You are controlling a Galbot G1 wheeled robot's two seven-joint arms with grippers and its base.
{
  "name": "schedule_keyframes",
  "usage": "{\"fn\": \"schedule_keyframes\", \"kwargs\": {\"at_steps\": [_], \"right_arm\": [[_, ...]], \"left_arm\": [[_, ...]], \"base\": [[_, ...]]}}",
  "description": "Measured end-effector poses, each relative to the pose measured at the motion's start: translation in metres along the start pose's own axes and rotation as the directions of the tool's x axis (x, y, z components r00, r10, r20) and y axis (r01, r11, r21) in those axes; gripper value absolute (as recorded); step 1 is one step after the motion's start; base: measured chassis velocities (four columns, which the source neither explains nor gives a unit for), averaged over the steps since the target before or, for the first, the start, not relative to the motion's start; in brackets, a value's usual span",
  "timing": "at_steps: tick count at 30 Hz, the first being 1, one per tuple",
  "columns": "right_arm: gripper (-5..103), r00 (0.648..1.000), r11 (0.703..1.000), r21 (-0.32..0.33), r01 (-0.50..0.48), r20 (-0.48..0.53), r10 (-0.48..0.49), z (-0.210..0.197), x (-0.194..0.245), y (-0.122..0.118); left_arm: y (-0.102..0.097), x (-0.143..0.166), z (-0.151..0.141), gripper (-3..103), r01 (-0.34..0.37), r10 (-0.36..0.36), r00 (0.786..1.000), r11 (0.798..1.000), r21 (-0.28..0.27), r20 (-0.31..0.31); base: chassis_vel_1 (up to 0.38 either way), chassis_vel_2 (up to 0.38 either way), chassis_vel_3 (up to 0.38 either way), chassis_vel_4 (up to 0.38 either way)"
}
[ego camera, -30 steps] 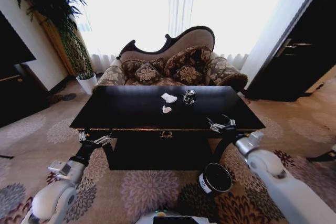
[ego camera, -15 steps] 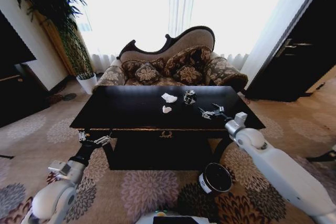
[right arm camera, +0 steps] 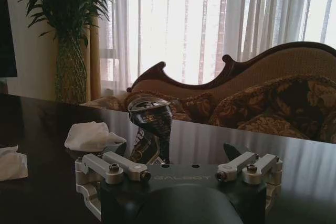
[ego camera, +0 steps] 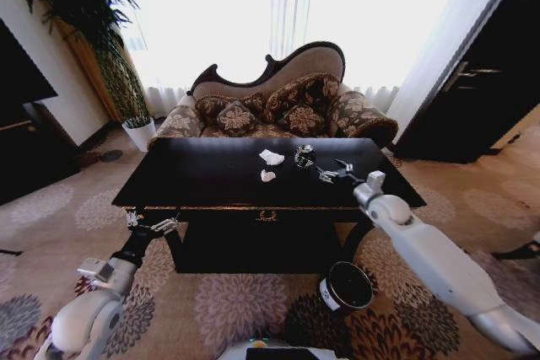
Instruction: Move to the front of the table and place the trash on the table into the trash bin.
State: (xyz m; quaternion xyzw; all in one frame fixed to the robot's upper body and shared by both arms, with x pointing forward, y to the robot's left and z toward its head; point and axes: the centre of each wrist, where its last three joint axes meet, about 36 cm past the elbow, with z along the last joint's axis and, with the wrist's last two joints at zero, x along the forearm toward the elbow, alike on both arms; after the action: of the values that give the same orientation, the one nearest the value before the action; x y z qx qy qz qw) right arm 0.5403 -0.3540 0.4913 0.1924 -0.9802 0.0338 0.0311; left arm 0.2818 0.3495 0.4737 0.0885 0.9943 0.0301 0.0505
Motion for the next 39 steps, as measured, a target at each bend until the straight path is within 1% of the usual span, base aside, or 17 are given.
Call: {"fn": "schedule_keyframes", "kwargs": {"at_steps": [7, 14, 19, 28, 35, 36, 37, 39], "right_arm": [[100, 1.000, 1.000, 0.008, -0.008, -0.017, 0.008, 0.002, -0.016, -0.005], [100, 1.000, 1.000, 0.008, 0.016, -0.025, -0.016, 0.007, -0.031, 0.007], [100, 0.999, 1.000, 0.013, 0.020, -0.026, -0.020, 0.006, -0.042, 0.011], [100, 0.999, 0.998, 0.039, 0.040, -0.034, -0.038, 0.008, -0.067, 0.021], [100, 0.999, 0.997, 0.055, 0.046, -0.017, -0.045, -0.003, -0.082, 0.022], [102, 0.999, 0.997, 0.058, 0.046, -0.014, -0.045, -0.005, -0.084, 0.022], [102, 0.999, 0.997, 0.058, 0.046, -0.014, -0.045, -0.005, -0.084, 0.022], [93, 0.999, 0.997, 0.063, 0.045, -0.008, -0.045, -0.008, -0.088, 0.021]], "left_arm": [[0.000, 0.000, 0.000, 100, 0.000, 0.000, 1.000, 1.000, 0.000, 0.000], [0.000, 0.000, 0.000, 100, 0.000, 0.000, 1.000, 1.000, 0.000, 0.000], [0.000, 0.000, 0.000, 100, 0.000, 0.000, 1.000, 1.000, 0.000, 0.000], [0.000, 0.000, 0.000, 100, 0.000, 0.000, 1.000, 1.000, 0.000, 0.000], [0.000, 0.000, 0.000, 100, 0.000, 0.000, 1.000, 1.000, 0.000, 0.000], [0.000, 0.000, 0.000, 100, 0.000, 0.000, 1.000, 1.000, 0.000, 0.000], [0.000, 0.000, 0.000, 100, 0.000, 0.000, 1.000, 1.000, 0.000, 0.000], [0.000, 0.000, 0.000, 100, 0.000, 0.000, 1.000, 1.000, 0.000, 0.000]], "base": [[0.000, 0.000, 0.000, 0.000], [0.000, 0.000, 0.000, 0.000], [0.000, 0.000, 0.000, 0.000], [0.000, 0.000, 0.000, 0.000], [0.000, 0.000, 0.000, 0.000], [0.000, 0.000, 0.000, 0.000], [0.000, 0.000, 0.000, 0.000], [0.000, 0.000, 0.000, 0.000]]}}
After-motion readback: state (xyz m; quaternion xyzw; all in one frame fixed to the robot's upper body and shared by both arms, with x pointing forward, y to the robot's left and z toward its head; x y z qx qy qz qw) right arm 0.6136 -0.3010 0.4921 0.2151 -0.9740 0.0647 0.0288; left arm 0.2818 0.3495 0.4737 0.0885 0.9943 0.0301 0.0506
